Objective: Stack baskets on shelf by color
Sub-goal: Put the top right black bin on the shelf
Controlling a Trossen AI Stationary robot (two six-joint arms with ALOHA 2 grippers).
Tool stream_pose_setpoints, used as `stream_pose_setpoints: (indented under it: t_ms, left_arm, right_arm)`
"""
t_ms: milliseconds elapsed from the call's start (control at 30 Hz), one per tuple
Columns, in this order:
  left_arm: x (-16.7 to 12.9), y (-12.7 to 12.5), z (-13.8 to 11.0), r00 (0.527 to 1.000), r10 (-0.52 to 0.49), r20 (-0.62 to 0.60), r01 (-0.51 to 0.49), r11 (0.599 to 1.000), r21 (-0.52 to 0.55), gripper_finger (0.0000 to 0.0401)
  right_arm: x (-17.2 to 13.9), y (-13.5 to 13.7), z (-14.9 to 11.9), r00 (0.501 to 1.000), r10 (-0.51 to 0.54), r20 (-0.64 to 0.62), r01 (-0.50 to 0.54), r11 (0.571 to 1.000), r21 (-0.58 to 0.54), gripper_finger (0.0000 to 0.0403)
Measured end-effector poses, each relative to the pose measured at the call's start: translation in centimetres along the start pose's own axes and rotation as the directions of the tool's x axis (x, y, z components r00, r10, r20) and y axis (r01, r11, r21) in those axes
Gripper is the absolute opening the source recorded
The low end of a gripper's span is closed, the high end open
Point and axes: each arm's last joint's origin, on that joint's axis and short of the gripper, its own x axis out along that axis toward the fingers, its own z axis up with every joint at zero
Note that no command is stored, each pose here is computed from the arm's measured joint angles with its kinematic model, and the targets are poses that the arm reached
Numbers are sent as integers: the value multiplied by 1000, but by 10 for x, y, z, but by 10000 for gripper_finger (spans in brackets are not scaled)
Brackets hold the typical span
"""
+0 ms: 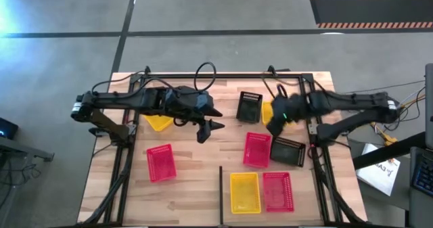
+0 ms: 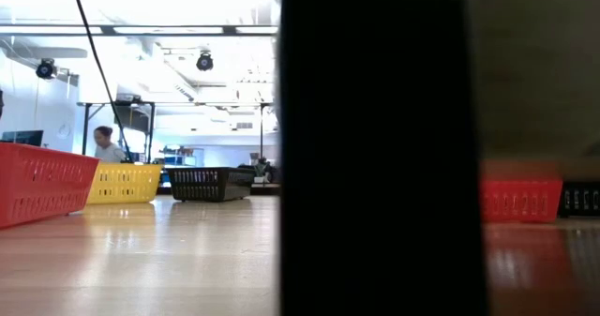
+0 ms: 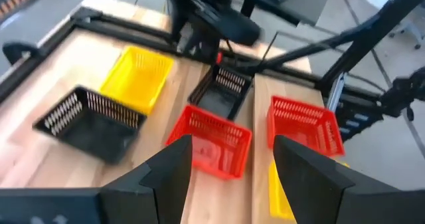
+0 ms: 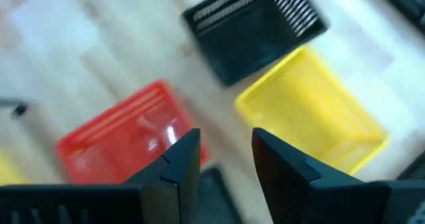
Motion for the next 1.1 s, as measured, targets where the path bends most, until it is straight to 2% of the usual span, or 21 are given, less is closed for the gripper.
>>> stream_pose_setpoints:
  t_ms: [200, 367, 500, 633, 700, 900, 1100]
  left_arm:
    - [4, -1, -21, 988, 53, -142, -60, 997, -44, 196]
    - [21, 2, -53, 968, 87, -237, -112, 989, -92, 196]
    - [37, 8, -71, 969, 88, -231, -124, 981, -147, 196]
    - [51, 10, -81, 988, 58, -145, -90, 970, -227, 196]
    - [55, 11, -84, 994, 42, -101, -67, 961, -267, 196]
    - [60, 10, -81, 1000, 6, 4, -5, 959, -284, 196]
    - [60, 10, -78, 999, 20, 46, -5, 957, -289, 196]
  right_arm:
    - [42, -37, 51, 999, 47, -25, -47, 999, -7, 131]
    - [84, -69, 79, 995, 64, -71, -66, 998, -26, 165]
    - [120, -86, 94, 993, 70, -94, -81, 991, -111, 196]
    - [157, -104, 101, 990, 40, -134, -64, 982, -175, 204]
    - [173, -112, 102, 987, 29, -158, -57, 983, -175, 200]
    - [207, -129, 101, 978, 18, -206, -58, 980, -190, 169]
    - [211, -129, 101, 977, 28, -210, -86, 958, -274, 93]
